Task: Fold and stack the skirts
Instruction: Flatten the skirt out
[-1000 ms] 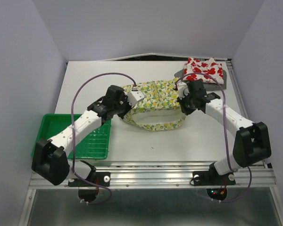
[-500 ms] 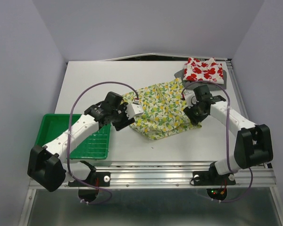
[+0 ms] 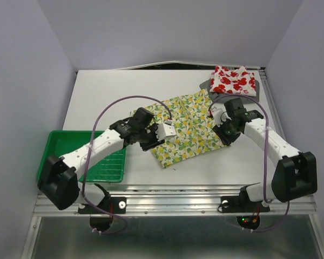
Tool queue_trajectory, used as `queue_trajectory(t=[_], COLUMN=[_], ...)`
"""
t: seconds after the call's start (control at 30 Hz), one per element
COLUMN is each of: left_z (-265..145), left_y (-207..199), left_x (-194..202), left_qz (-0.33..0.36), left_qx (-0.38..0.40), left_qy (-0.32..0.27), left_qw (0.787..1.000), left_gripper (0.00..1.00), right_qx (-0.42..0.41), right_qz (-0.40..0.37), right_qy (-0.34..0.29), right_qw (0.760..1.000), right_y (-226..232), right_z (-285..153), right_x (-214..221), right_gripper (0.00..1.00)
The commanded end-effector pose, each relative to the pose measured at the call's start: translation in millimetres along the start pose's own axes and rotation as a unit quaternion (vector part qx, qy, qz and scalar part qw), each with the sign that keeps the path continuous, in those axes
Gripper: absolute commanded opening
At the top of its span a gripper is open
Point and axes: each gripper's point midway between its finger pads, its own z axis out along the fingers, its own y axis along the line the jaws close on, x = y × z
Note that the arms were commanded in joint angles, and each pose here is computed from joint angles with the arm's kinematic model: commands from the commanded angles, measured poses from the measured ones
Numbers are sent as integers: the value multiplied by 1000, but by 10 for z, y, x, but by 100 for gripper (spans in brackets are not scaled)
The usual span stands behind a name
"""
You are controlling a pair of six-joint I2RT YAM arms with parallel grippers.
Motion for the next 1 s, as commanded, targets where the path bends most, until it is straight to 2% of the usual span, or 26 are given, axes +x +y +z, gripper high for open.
queue_trajectory(t=[0.0, 0.2, 0.3, 0.47, 0.6, 0.7, 0.87, 0.97], left_z=[193, 591, 812, 997, 1040, 991, 809, 659], left_y=[-84, -385, -514, -528, -586, -718, -990, -1026], left_x=[-313, -244, -35, 325, 643, 690, 401, 157], left_qz=[21, 58, 70, 91, 111, 120, 157, 139], left_qx=[6, 28, 35, 23, 30, 52, 64, 69], left_qy=[-22, 14, 50, 103, 141, 137, 102, 69], left_qw=[1000, 998, 996, 990, 983, 982, 980, 985], left_gripper=[44, 39, 35, 29, 27, 27, 28, 34], right_qx=[9, 15, 18, 34, 38, 48, 41, 18], right_qz=[30, 61, 67, 71, 67, 69, 85, 101], right_qy=[32, 67, 85, 110, 106, 97, 70, 33], right_qw=[999, 996, 994, 991, 991, 992, 993, 994], right_y=[-86, -157, -211, -291, -299, -361, -413, -378], right_z=[267, 656, 830, 854, 816, 796, 789, 619], right_x=[6, 57, 121, 267, 265, 181, -75, -339], right_gripper=[39, 35, 31, 25, 25, 26, 29, 35])
